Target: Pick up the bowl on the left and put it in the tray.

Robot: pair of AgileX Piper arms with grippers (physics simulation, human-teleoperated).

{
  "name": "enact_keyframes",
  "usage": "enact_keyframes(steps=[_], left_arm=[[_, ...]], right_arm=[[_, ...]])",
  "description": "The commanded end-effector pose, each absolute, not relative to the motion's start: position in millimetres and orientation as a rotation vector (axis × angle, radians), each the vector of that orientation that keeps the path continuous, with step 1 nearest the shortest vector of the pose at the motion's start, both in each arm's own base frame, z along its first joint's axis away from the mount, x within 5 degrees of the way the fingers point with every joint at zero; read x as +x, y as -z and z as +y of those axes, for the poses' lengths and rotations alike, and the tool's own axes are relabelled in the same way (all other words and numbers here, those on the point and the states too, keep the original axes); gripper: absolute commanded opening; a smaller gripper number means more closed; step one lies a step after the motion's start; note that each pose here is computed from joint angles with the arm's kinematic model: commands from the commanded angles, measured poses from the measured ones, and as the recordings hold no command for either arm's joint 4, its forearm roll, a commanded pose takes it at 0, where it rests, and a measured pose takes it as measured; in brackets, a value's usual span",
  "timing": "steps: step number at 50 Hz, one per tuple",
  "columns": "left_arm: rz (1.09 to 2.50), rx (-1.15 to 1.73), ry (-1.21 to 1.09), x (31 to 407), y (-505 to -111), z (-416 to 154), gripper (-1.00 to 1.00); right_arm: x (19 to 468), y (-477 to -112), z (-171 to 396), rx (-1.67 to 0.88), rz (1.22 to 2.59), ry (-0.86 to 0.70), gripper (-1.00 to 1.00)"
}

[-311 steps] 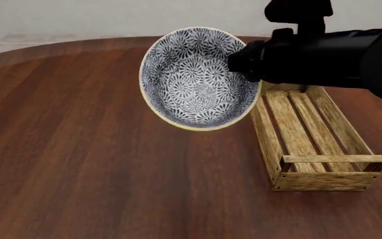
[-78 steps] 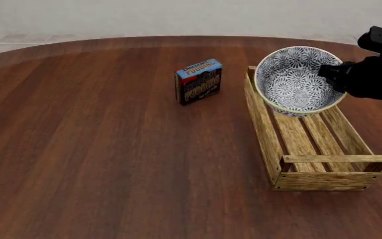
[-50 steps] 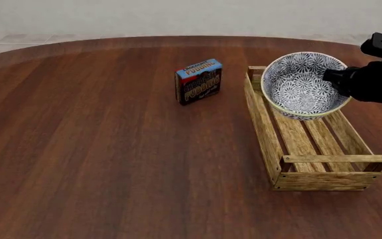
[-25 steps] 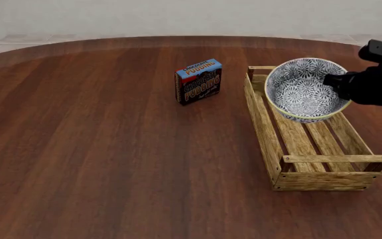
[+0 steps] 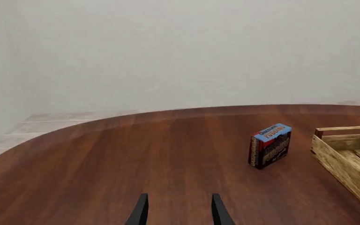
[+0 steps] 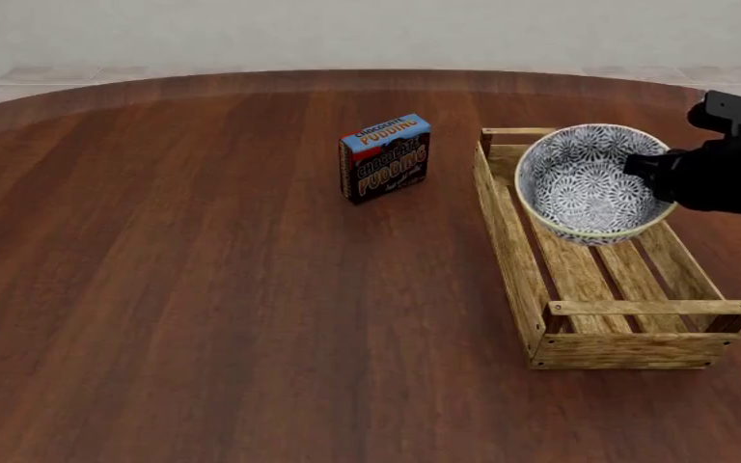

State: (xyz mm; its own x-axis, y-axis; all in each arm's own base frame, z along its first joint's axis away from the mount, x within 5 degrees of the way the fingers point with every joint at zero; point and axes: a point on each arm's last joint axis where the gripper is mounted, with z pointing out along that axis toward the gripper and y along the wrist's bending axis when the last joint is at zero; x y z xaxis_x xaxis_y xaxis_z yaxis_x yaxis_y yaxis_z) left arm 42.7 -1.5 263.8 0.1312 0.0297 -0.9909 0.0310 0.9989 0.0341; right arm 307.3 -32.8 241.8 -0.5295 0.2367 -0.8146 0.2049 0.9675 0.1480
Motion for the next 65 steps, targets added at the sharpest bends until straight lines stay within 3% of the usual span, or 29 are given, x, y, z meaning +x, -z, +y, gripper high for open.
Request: enact_keyframes(steps=[1,65], left_arm=[[1.439,0.051,-0.002,42,-265,-1,1.00],[1.439,0.045,-0.019,41,-268,-1,1.00]], right_arm=[[311,-237,-35,0.348,2.138,-0.058,-1.00],[329,-212,-38,0.339,2.179,-0.044,-1.00]])
